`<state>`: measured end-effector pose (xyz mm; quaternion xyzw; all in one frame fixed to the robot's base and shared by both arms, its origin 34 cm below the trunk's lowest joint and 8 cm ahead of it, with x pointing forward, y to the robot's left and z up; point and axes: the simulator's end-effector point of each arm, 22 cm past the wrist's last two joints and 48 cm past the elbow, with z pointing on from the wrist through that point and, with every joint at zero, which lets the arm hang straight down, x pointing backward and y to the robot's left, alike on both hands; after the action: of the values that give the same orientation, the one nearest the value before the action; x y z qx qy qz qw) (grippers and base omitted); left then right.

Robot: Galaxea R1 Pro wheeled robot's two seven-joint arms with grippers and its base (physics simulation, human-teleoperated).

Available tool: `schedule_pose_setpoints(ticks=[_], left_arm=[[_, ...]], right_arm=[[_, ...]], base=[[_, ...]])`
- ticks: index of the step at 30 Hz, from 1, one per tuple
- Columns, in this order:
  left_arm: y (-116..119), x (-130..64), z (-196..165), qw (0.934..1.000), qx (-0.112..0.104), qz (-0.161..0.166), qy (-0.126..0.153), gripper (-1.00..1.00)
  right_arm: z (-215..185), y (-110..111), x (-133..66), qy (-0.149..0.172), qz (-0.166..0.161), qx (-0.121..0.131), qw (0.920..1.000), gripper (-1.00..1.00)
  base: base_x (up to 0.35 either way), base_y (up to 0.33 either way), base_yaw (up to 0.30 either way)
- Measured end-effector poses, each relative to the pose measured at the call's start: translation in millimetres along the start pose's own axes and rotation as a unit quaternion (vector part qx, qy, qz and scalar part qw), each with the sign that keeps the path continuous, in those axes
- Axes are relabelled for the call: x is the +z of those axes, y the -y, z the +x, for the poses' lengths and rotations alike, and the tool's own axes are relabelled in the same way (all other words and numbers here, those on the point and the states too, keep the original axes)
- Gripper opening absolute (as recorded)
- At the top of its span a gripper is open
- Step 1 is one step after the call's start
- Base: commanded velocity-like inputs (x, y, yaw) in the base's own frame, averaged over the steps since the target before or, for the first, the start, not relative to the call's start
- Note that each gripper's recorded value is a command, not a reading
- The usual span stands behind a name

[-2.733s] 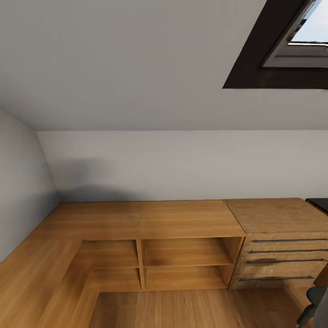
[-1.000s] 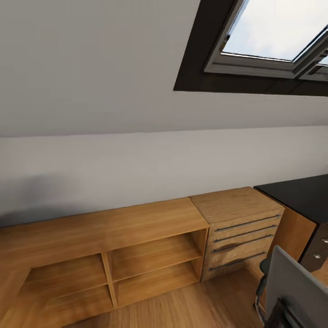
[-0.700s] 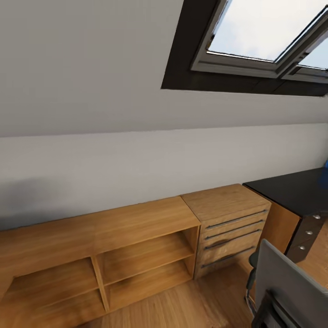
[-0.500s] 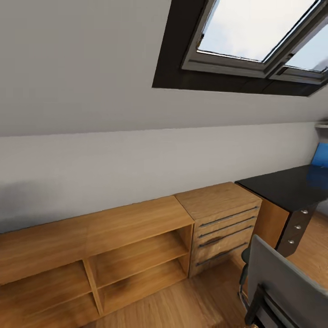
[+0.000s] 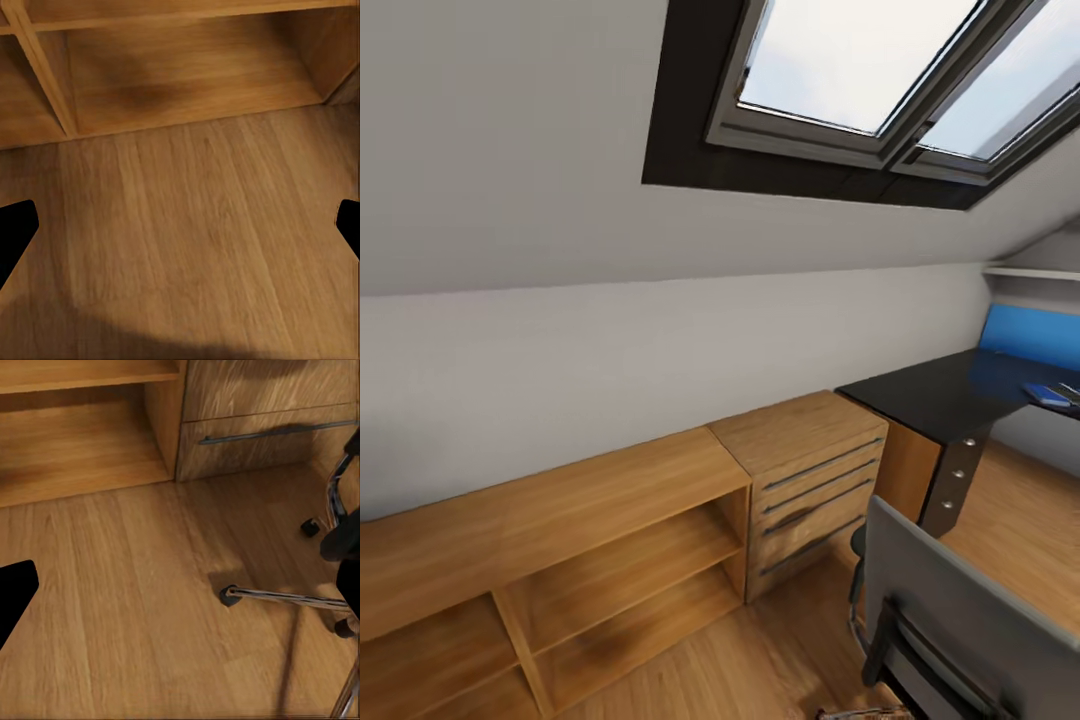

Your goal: In the bedroom, organize the workspace by keeping the computer under the desk, ensuring the monitor is on the desk, placing the keyboard on the desk next to the monitor, placing the mouse on the desk next to the keyboard, moving the folder from the swivel chair onto the desk next to the mouse, stacking the notebook on top of the folder with the pen on top of the notebook, and positioning the swivel chair next to the desk.

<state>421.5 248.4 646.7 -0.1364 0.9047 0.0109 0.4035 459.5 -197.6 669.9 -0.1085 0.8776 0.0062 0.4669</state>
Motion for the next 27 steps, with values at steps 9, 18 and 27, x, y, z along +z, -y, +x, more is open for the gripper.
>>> schedule_pose_setpoints(ticks=[9, 18, 27], left_arm=[[-1, 8.6, 8, 1.0, 0.0, -0.001, -0.003, 1.0], [10, 16.5, 16, 1.0, 0.002, 0.009, -0.004, 1.0], [13, 24.9, 24, 0.9999, 0.003, 0.012, -0.003, 1.0]], right_arm=[[8, 0, 7.6, -0.001, 0.002, 0.001, 1.0, 1.0], [16, -1, 15.3, -0.001, 0.001, 0.001, 1.0, 1.0], [25, -1, 23.1, 0.0, 0.001, 0.001, 1.0, 1.0]], base=[[0.0, 0.0, -0.258], [0.0, 0.0, -0.258], [0.0, 0.0, -0.258]])
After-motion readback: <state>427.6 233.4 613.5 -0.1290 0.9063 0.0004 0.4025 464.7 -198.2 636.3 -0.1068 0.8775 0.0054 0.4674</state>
